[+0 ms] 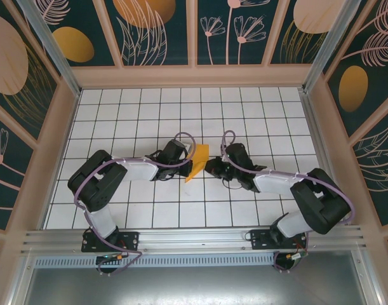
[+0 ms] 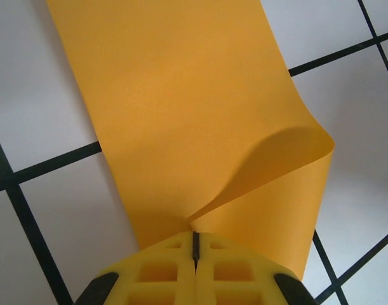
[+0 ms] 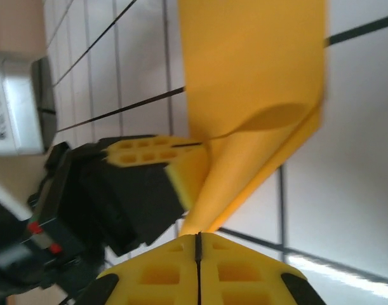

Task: Fold a paper plane with a square sheet of paper (pick it up from the middle)
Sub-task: Third fold the triangle at the center of the table.

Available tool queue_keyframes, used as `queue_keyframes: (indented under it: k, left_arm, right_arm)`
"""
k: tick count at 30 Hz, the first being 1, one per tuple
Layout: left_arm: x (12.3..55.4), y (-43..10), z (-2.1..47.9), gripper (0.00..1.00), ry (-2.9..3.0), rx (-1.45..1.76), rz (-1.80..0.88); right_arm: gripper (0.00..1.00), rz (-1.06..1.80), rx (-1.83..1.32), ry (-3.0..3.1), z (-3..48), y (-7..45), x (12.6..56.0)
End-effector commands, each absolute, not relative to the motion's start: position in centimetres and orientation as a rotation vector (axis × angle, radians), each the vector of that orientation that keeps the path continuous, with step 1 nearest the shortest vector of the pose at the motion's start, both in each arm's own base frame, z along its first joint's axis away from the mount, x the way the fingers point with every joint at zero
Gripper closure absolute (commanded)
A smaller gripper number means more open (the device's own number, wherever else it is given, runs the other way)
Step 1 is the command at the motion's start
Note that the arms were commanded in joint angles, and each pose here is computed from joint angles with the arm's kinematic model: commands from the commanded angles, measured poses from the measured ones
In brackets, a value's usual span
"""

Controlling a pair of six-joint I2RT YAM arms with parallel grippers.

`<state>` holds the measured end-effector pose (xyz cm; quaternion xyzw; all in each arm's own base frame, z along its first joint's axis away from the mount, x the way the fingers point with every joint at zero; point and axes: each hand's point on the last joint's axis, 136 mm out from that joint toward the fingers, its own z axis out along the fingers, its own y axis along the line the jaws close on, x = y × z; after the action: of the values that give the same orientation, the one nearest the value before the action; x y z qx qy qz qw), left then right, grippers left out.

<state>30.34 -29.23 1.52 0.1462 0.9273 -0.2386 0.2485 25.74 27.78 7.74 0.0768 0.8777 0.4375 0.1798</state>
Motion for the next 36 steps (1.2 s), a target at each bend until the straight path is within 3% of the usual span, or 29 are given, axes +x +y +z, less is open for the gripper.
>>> queue_keyframes:
  k: [1,9,17,25,36]
  left_arm:
    - [29.7,-28.1,-0.9,0.95,2.613,0.374,-0.606]
    - [29.9,-27.9,-0.7,0.95,2.61,0.372,-0.605]
    - [29.7,-28.1,-0.4,0.94,2.604,0.393,-0.623]
    - [29.7,-28.4,-0.3,0.94,2.601,0.408,-0.636]
    - [30.4,-28.9,1.0,0.93,2.568,0.42,-0.643]
  right_arm:
    - [0.95,1.4,0.244,2.402,8.9,30.2,25.9]
    - [0.99,1.368,0.267,2.477,6.6,32.1,25.3]
    - [0.97,1.057,0.249,2.518,6.7,27.9,30.9]
    - [0.97,0.926,0.16,2.661,3.1,28.3,35.4]
    - [0.97,0.703,0.062,2.812,-1.0,27.3,35.6]
